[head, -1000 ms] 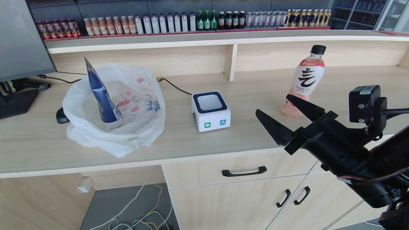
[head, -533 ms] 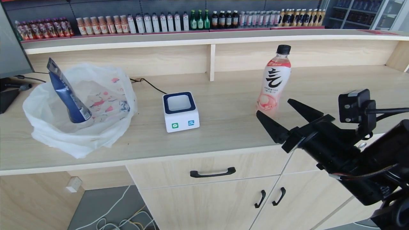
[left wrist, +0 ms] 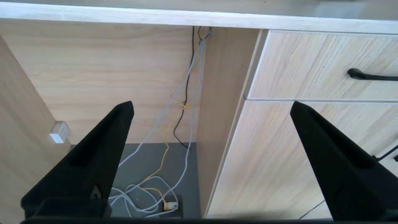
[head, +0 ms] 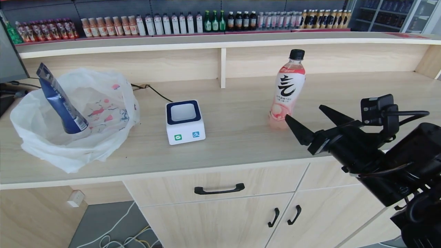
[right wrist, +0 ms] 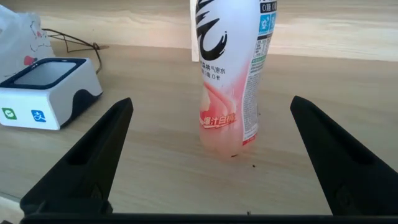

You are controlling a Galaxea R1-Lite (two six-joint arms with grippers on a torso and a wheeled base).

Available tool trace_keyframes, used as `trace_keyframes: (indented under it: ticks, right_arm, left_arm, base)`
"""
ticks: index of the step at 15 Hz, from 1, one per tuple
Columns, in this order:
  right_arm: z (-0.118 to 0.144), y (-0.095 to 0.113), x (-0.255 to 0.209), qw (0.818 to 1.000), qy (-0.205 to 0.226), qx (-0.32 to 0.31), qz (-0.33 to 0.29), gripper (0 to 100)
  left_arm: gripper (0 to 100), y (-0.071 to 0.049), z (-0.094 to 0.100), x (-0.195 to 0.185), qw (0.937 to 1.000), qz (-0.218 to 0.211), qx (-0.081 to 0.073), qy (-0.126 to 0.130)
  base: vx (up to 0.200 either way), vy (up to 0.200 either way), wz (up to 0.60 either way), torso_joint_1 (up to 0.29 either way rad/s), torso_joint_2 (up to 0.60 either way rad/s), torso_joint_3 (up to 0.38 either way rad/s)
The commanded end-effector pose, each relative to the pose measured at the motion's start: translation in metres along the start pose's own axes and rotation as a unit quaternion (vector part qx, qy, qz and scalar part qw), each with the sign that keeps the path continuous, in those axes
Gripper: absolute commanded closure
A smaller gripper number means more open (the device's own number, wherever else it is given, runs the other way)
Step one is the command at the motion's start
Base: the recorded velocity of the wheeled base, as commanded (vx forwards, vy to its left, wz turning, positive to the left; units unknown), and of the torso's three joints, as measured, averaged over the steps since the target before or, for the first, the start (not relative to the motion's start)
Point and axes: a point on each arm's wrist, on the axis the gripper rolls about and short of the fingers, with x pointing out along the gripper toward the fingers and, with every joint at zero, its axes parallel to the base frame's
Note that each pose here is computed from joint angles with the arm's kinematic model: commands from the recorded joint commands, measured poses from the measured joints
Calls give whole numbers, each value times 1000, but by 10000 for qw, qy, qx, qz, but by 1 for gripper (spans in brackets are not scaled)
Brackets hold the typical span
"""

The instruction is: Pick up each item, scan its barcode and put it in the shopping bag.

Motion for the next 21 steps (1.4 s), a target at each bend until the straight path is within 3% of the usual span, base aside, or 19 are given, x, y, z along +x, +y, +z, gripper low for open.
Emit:
trace_keyframes:
  ticks: [1, 11, 21]
  right_arm:
    - [-5, -2, 4, 10000, 50, -60, -40, 0]
    - [-23, 0, 51, 9999, -159, 43, -13, 0]
    - [-40, -14, 57, 9996, 25, 283, -10, 0]
  left_arm:
    - [0, 0, 0, 0, 10000, 8, -2, -4]
    - [0, 0, 0, 0, 10000, 8, -2, -4]
    - [0, 0, 0, 0, 10000, 1, -2, -4]
  base:
    - [0, 0, 0, 0, 0, 0]
    - [0, 0, 0, 0, 0, 0]
    - [0, 0, 0, 0, 0, 0]
